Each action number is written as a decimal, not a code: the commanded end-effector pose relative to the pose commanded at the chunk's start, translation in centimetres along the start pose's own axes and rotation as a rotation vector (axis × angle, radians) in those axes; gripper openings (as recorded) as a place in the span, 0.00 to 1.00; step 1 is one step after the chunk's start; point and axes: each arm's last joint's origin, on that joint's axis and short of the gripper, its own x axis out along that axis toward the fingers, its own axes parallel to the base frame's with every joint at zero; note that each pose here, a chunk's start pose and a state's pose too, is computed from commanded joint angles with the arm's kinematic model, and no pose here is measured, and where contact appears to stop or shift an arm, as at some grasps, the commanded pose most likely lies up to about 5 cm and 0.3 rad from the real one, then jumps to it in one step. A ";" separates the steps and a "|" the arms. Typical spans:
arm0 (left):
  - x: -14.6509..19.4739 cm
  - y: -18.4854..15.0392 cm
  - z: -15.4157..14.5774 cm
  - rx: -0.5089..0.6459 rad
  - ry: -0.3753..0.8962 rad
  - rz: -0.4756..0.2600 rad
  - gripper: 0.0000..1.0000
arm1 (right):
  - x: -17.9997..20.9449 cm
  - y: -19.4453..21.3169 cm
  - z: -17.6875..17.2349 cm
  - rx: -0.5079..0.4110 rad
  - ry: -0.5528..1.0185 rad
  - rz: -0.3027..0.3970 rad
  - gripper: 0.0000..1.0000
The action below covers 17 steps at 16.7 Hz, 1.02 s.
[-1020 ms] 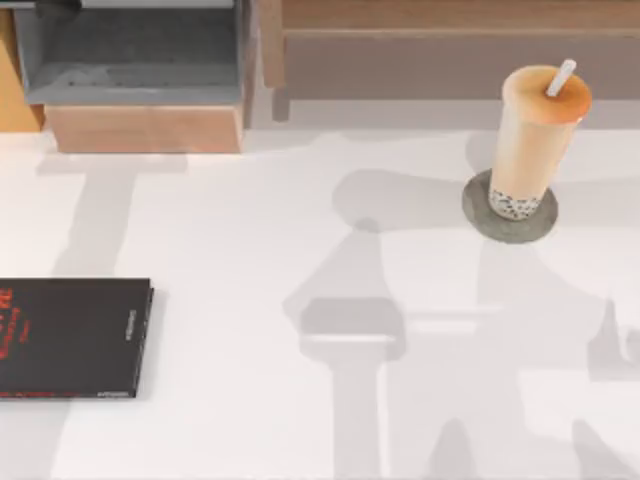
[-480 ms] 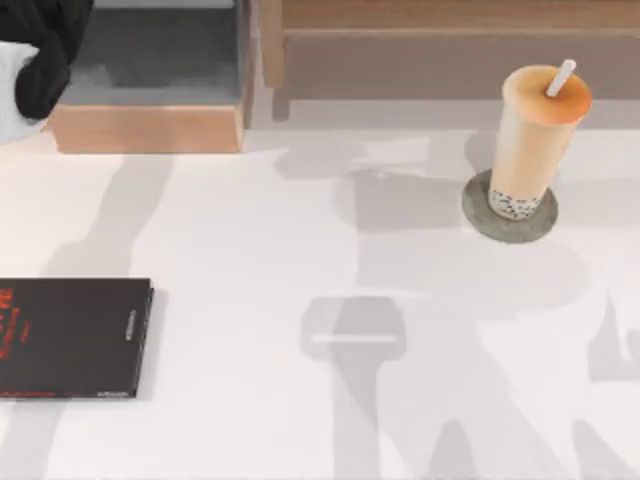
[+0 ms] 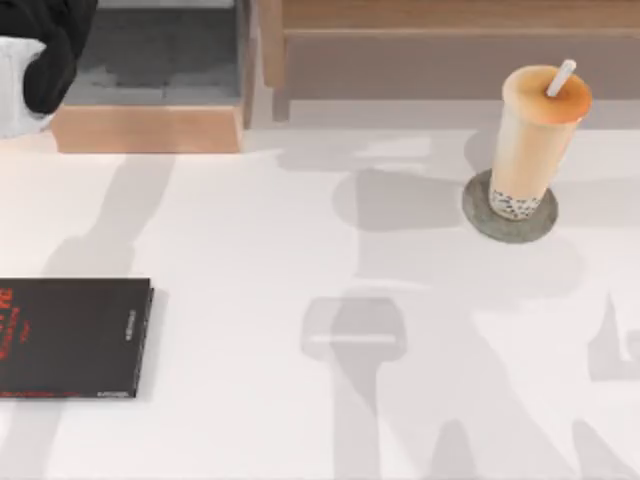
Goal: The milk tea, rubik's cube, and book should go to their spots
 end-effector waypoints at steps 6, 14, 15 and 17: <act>2.6 -0.2 0.0 0.000 -0.001 -0.002 1.00 | 0.0 0.0 0.0 0.000 0.000 0.000 1.00; 2.7 -0.2 0.0 0.000 -0.001 -0.002 0.70 | 0.0 0.0 0.0 0.000 0.000 0.000 1.00; 2.7 -0.2 0.0 0.000 -0.001 -0.002 0.62 | 0.0 0.0 0.0 0.000 0.000 0.000 1.00; 2.7 -0.2 0.0 0.000 -0.001 -0.002 0.47 | 0.0 0.0 0.0 0.000 0.000 0.000 1.00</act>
